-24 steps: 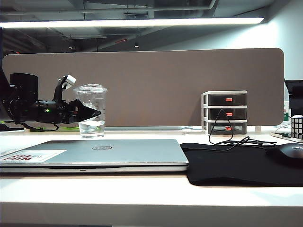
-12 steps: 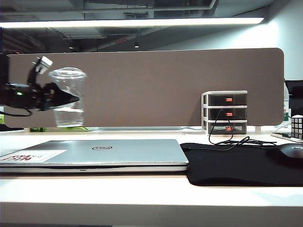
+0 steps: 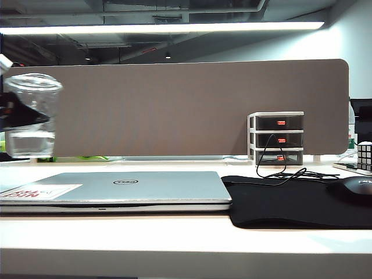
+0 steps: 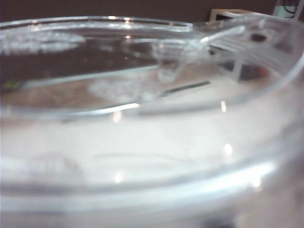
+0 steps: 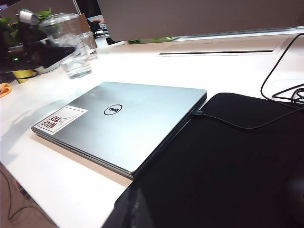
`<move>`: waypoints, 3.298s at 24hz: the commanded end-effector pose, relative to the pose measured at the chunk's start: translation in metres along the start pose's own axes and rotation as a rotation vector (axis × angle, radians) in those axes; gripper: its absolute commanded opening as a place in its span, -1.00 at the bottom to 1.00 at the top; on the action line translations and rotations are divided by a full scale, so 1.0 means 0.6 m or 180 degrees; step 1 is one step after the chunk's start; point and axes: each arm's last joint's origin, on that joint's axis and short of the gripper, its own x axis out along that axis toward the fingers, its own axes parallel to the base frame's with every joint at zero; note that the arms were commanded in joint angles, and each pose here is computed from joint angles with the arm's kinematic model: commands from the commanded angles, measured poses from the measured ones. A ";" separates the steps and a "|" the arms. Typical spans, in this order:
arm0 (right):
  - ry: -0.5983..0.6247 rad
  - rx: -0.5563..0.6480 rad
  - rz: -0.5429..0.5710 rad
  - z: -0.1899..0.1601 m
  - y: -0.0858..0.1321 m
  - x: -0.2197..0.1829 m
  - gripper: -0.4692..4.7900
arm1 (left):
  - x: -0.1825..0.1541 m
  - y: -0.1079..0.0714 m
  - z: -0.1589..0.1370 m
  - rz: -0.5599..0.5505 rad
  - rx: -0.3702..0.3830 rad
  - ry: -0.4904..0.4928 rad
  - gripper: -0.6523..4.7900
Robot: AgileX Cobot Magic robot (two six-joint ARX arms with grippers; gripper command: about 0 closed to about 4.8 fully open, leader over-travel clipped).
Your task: Pick up the coffee cup and place it on the left side of the laptop.
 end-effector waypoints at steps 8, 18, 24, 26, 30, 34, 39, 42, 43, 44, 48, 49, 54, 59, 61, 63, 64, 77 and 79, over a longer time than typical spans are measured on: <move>-0.0028 -0.0032 0.0029 -0.001 0.000 0.001 -0.82 | -0.107 -0.045 -0.020 0.0724 0.0330 0.0067 0.37; -0.0026 -0.0032 0.0030 -0.001 0.000 0.001 -0.82 | -0.138 -0.085 -0.061 0.1300 0.0353 0.0078 0.37; -0.0014 -0.0032 0.0099 -0.001 0.001 0.001 -0.82 | -0.140 -0.083 -0.063 0.1413 0.0129 0.0057 0.37; -0.0016 -0.0034 0.0098 -0.001 0.001 0.001 -0.82 | -0.141 -0.081 -0.066 0.1453 0.0033 0.0044 0.37; -0.0014 -0.0033 0.0099 -0.001 0.001 0.001 -0.82 | -0.142 -0.075 -0.078 0.1500 -0.0135 0.0008 0.37; -0.0015 -0.0033 0.0098 -0.001 0.001 0.001 -0.82 | -0.140 -0.071 -0.084 0.1510 -0.0046 -0.0146 0.37; -0.0014 -0.0033 0.0099 -0.001 0.001 0.001 -0.82 | -0.140 -0.070 -0.082 0.1526 -0.0010 -0.0242 0.37; -0.0017 -0.0034 0.0098 -0.001 0.001 0.001 -0.82 | -0.140 -0.069 -0.083 0.1536 -0.0007 -0.0221 0.39; -0.0016 -0.0034 0.0098 -0.001 0.001 0.001 -0.82 | -0.140 -0.069 -0.085 0.1539 0.0006 -0.0201 0.39; -0.0015 -0.0034 0.0099 -0.001 0.001 0.001 -0.82 | -0.140 -0.069 -0.086 0.1539 0.0003 -0.0193 0.39; -0.0014 -0.0033 0.0099 -0.001 0.001 0.001 -0.82 | -0.137 -0.067 -0.105 0.1545 -0.0090 -0.0103 0.39; -0.0015 -0.0034 0.0099 -0.001 0.001 0.001 -0.82 | -0.137 -0.067 -0.108 0.1546 -0.0106 -0.0089 0.39; -0.0014 -0.0032 0.0099 -0.001 0.001 0.001 -0.82 | -0.136 -0.066 -0.115 0.1543 -0.0123 -0.0092 0.53; -0.0015 -0.0034 0.0099 -0.001 0.001 0.001 -0.82 | -0.136 -0.067 -0.115 0.1519 -0.0138 -0.0102 1.00; -0.0014 -0.0032 0.0099 -0.001 0.001 0.001 -0.82 | -0.136 -0.068 -0.115 0.1445 -0.0139 -0.0104 1.00; -0.0015 -0.0034 0.0099 -0.001 0.001 0.001 -0.83 | -0.136 -0.070 -0.115 0.1383 -0.0169 -0.0108 1.00; -0.0015 -0.0034 0.0099 -0.001 0.001 0.001 -0.82 | -0.137 -0.071 -0.116 0.1371 -0.0196 -0.0118 1.00; -0.0017 -0.0034 0.0098 -0.001 0.001 0.001 -0.82 | -0.190 -0.098 -0.109 0.1625 -0.0333 -0.0227 1.00; -0.0016 -0.0034 0.0099 -0.001 0.001 0.001 -0.82 | -0.193 -0.107 -0.101 0.1625 -0.0361 -0.0278 1.00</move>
